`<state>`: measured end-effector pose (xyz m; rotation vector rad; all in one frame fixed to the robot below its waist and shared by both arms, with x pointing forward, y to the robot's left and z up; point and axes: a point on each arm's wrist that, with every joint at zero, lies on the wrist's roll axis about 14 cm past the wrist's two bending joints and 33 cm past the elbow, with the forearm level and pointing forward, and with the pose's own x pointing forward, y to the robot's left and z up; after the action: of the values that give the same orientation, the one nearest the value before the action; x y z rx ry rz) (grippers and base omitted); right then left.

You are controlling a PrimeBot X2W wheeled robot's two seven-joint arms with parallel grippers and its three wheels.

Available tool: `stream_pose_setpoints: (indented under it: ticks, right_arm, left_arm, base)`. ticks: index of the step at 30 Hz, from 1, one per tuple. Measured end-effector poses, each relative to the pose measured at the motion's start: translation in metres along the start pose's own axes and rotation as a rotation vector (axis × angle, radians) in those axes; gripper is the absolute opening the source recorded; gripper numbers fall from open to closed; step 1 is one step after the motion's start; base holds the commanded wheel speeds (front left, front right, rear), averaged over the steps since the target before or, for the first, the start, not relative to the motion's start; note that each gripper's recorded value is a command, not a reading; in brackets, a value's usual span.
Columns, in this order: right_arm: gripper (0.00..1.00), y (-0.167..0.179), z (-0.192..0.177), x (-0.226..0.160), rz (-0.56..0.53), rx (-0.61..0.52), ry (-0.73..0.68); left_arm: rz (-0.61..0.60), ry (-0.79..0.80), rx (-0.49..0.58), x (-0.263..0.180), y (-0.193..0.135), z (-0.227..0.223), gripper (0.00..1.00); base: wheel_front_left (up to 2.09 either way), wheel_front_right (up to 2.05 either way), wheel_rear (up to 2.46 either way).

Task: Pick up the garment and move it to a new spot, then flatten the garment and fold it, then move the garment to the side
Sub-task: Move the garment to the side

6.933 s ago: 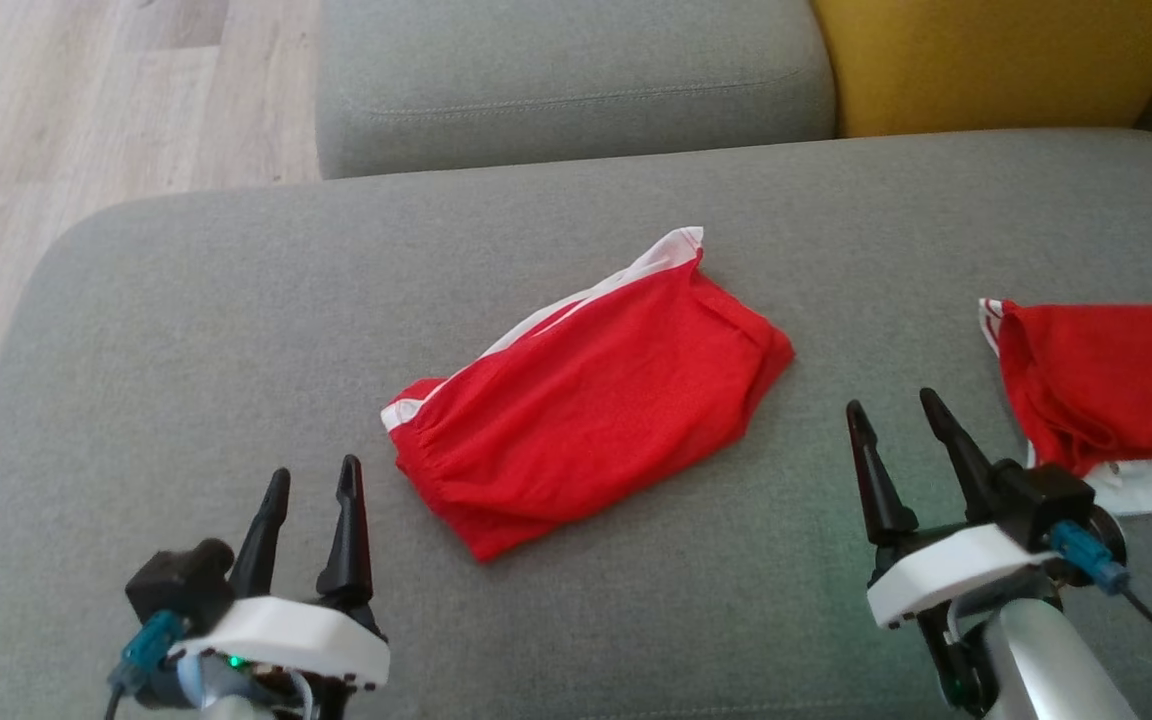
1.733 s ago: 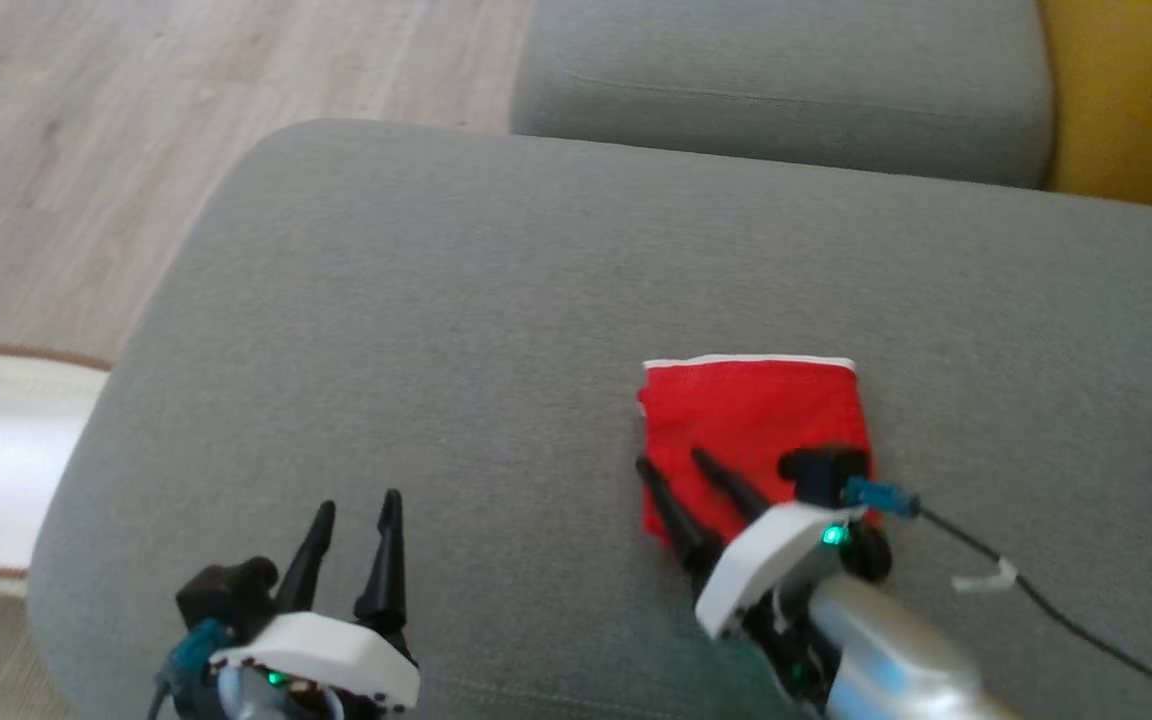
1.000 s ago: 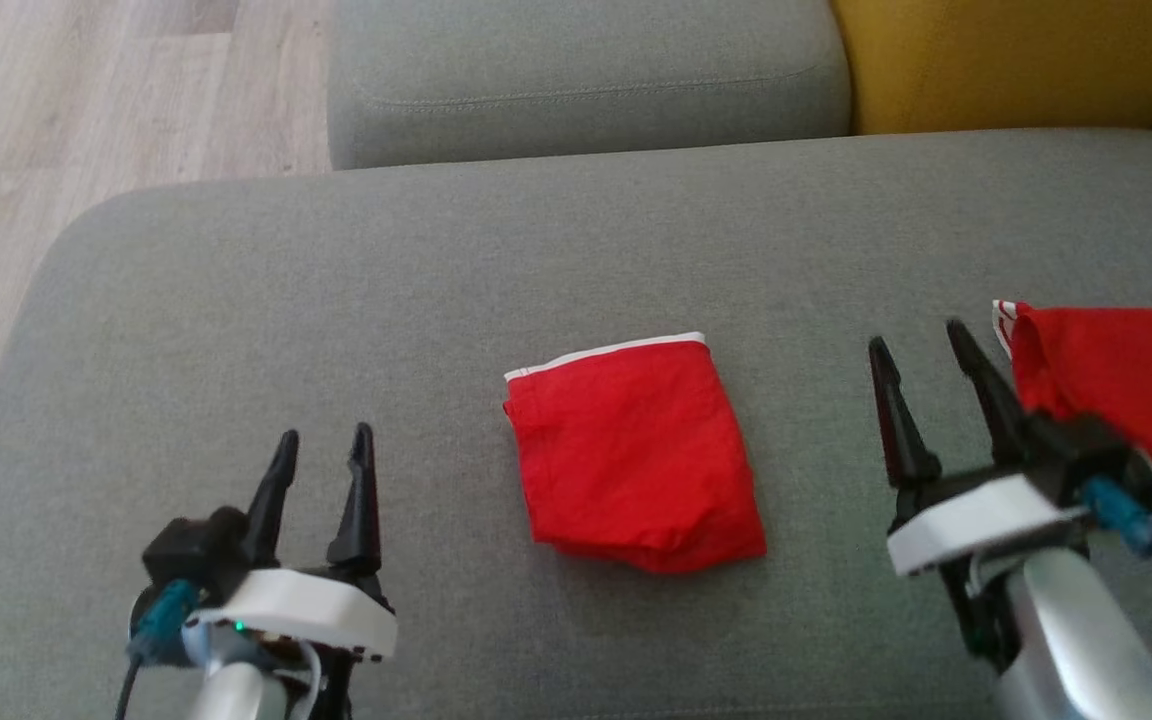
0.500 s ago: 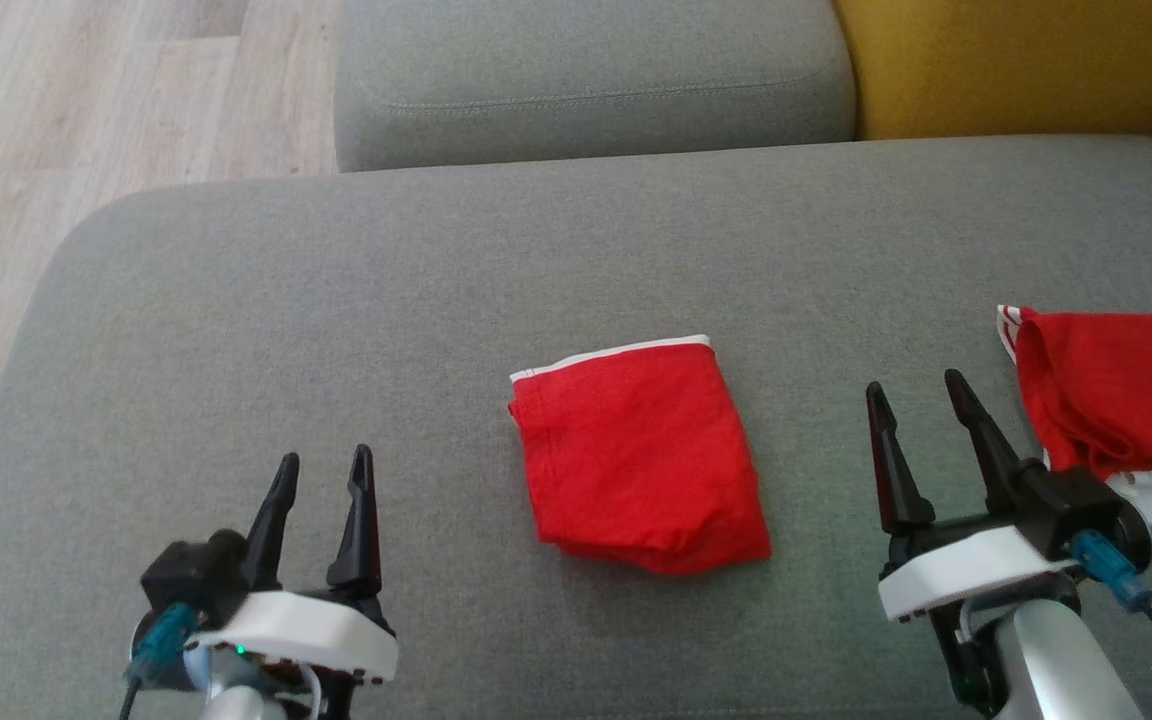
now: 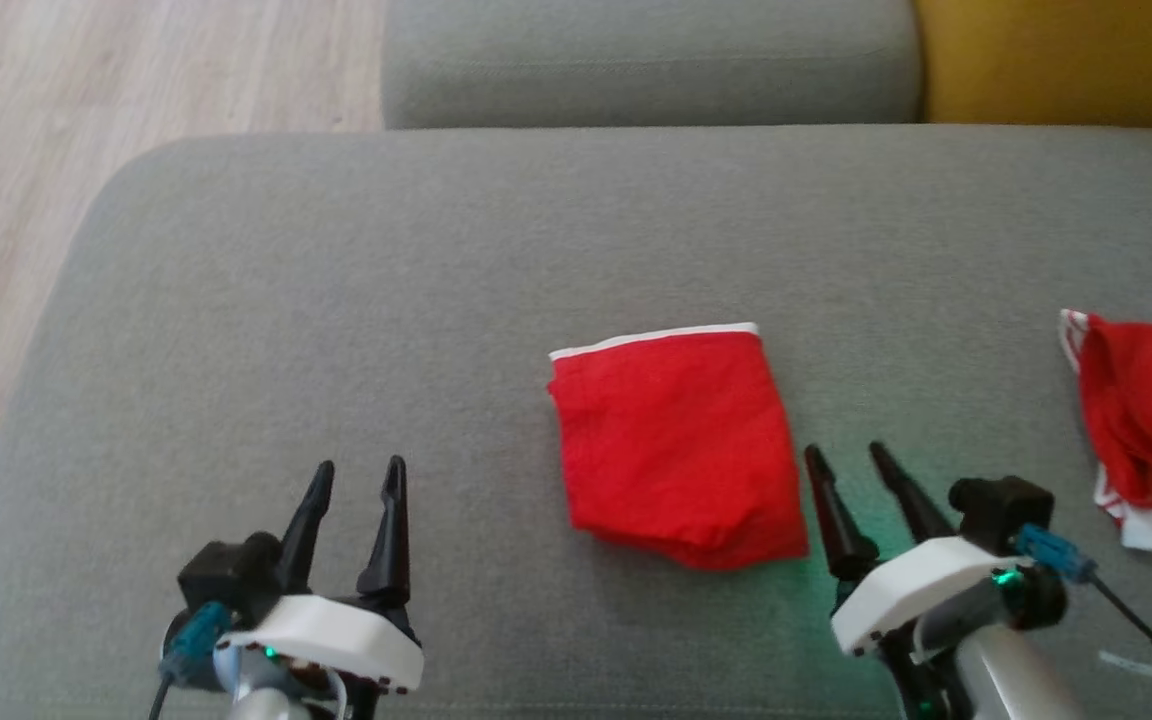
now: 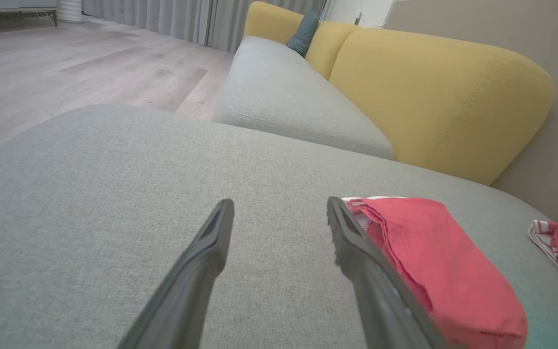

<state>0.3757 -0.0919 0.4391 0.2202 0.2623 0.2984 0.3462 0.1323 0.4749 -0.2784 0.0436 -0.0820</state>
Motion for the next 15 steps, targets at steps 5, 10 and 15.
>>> stream_pose_setpoints:
  ticks: [5, 10, 15]
  right_arm:
    - [1.00, 0.017, -0.030, 0.014, 0.048, 0.090, 0.132]
    - [1.00, 0.020, -0.039, 0.032, 0.061, 0.089, 0.183]
    - [1.00, 0.019, -0.054, 0.042, 0.056, 0.114, 0.228]
  left_arm:
    - [0.029, 0.010, 0.001, -0.001, 0.009, -0.003, 1.00]
    - [0.052, 0.009, 0.008, 0.002, 0.017, -0.002, 1.00]
    - [0.069, 0.025, 0.012, 0.002, 0.023, -0.006, 1.00]
  base:
    - [0.00, 0.00, 0.00]
    - [0.00, 0.00, 0.00]
    - [0.00, 0.00, 0.00]
